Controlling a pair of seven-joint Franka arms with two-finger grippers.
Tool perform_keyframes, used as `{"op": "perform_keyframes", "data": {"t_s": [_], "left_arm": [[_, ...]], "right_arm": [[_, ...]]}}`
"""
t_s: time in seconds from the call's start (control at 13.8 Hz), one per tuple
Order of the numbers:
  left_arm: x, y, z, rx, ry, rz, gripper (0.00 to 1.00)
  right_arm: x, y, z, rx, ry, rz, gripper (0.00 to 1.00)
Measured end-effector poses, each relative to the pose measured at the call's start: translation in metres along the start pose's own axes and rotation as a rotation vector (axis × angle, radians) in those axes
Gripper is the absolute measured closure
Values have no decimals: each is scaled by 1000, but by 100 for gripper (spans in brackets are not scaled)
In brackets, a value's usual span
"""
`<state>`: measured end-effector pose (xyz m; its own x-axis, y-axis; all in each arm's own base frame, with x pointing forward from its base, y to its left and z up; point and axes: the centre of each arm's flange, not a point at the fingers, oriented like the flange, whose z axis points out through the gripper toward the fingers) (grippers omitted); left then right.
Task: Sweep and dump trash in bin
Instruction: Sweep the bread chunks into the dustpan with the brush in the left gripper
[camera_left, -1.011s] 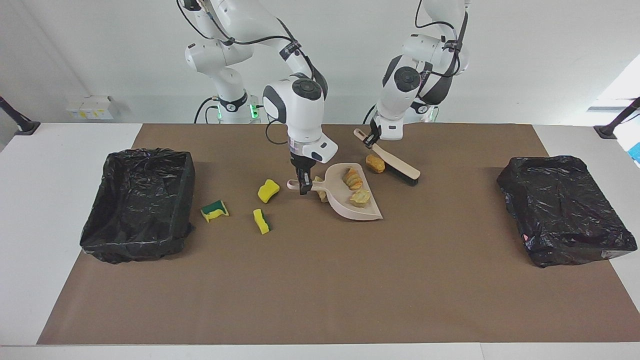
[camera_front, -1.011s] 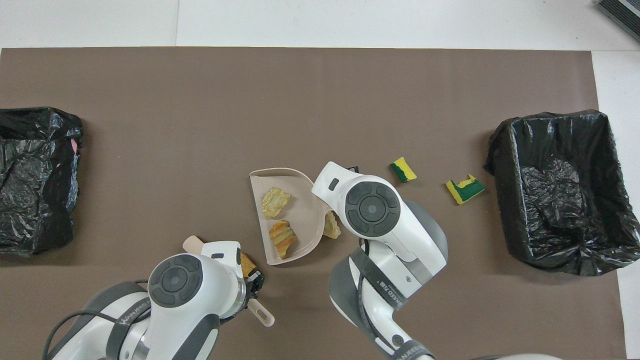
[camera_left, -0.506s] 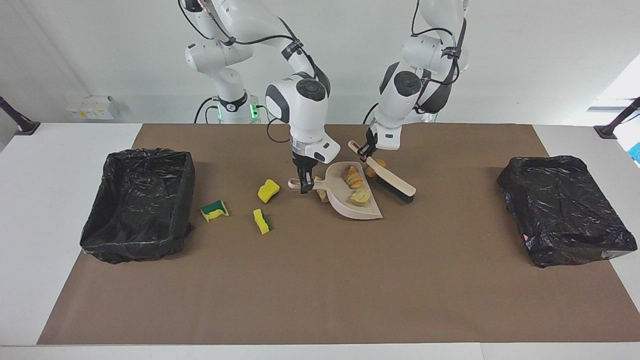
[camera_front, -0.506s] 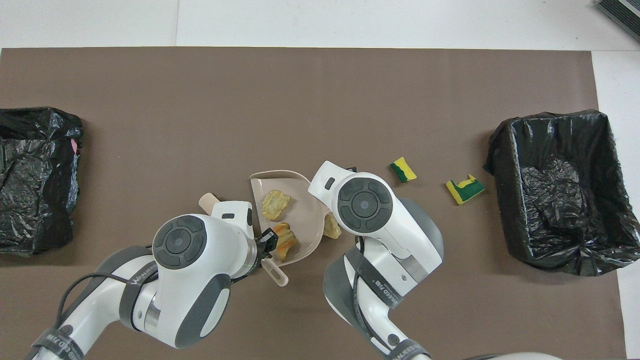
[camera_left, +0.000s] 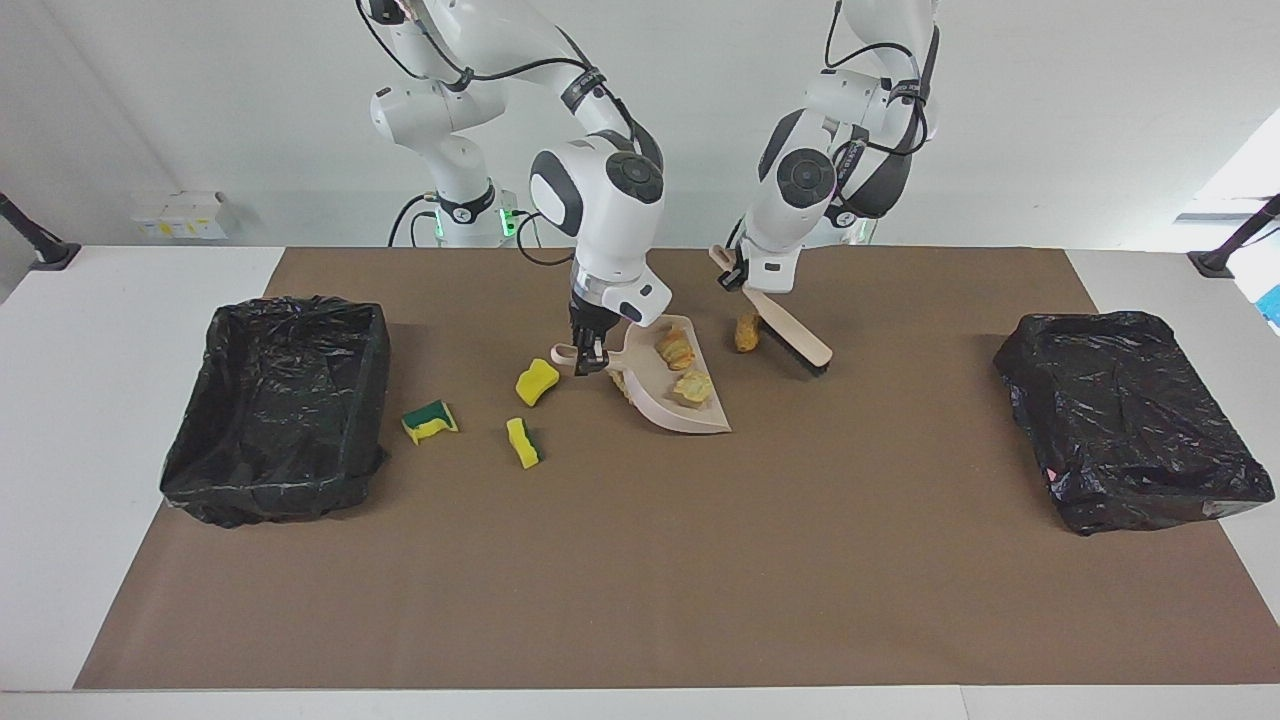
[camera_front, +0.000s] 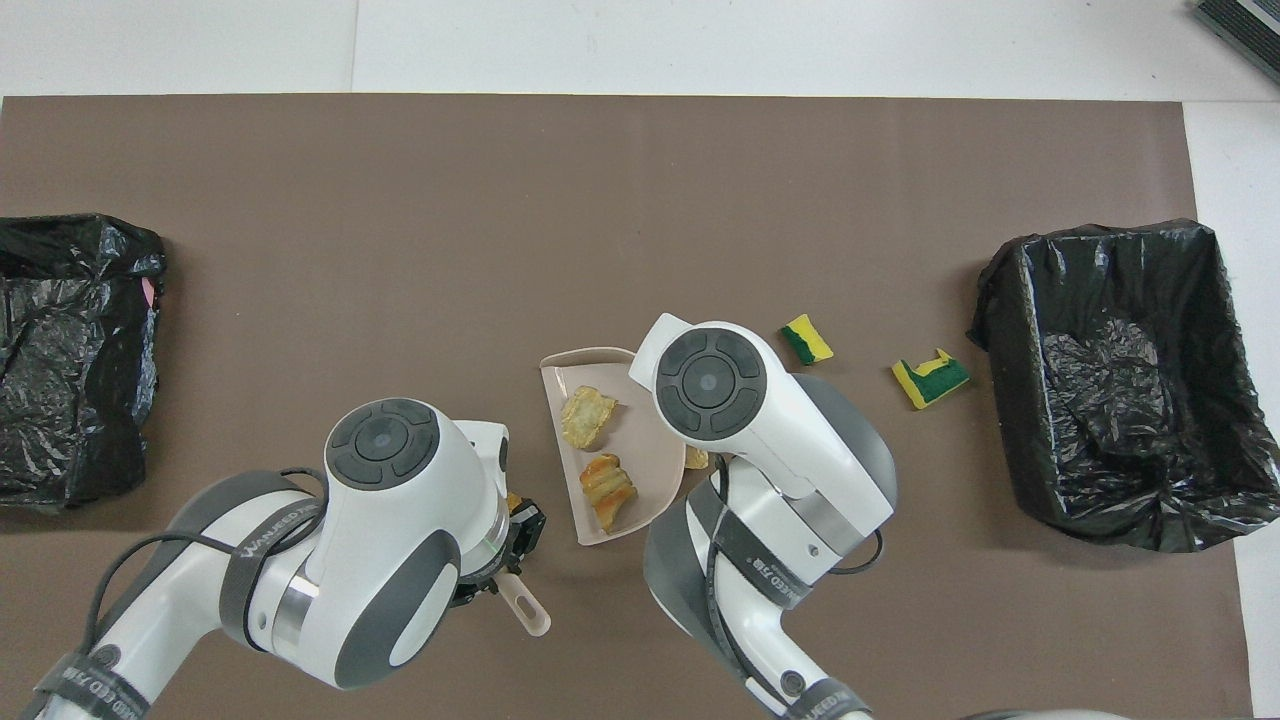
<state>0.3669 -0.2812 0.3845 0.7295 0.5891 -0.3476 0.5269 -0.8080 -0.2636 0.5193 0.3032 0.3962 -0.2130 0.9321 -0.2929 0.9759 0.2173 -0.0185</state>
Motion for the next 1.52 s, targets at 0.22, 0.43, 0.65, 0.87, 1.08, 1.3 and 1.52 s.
{"op": "perform_keyframes", "data": {"t_s": [0.22, 0.43, 0.65, 0.87, 1.08, 1.3, 1.52], "left_arm": [[-8, -10, 3, 29, -8, 8, 74], [-19, -11, 28, -26, 39, 35, 74], [-25, -3, 43, -118, 56, 43, 74], [-20, 9, 36, -239, 69, 88, 74], [-16, 12, 34, -271, 72, 137, 74], [-15, 14, 32, -290, 82, 147, 74], [-16, 16, 31, -298, 93, 179, 74]], "right_arm": [[-9, -1, -1, 11, -31, 4, 68], [-23, 3, -6, 7, -22, 38, 68], [-12, 6, -12, -37, 55, 70, 68], [-7, 6, -3, -72, 80, 35, 68], [-5, 4, 2, -70, 80, 16, 68], [-4, 3, 4, -67, 79, 11, 68], [0, 1, 6, -62, 77, 4, 68]]}}
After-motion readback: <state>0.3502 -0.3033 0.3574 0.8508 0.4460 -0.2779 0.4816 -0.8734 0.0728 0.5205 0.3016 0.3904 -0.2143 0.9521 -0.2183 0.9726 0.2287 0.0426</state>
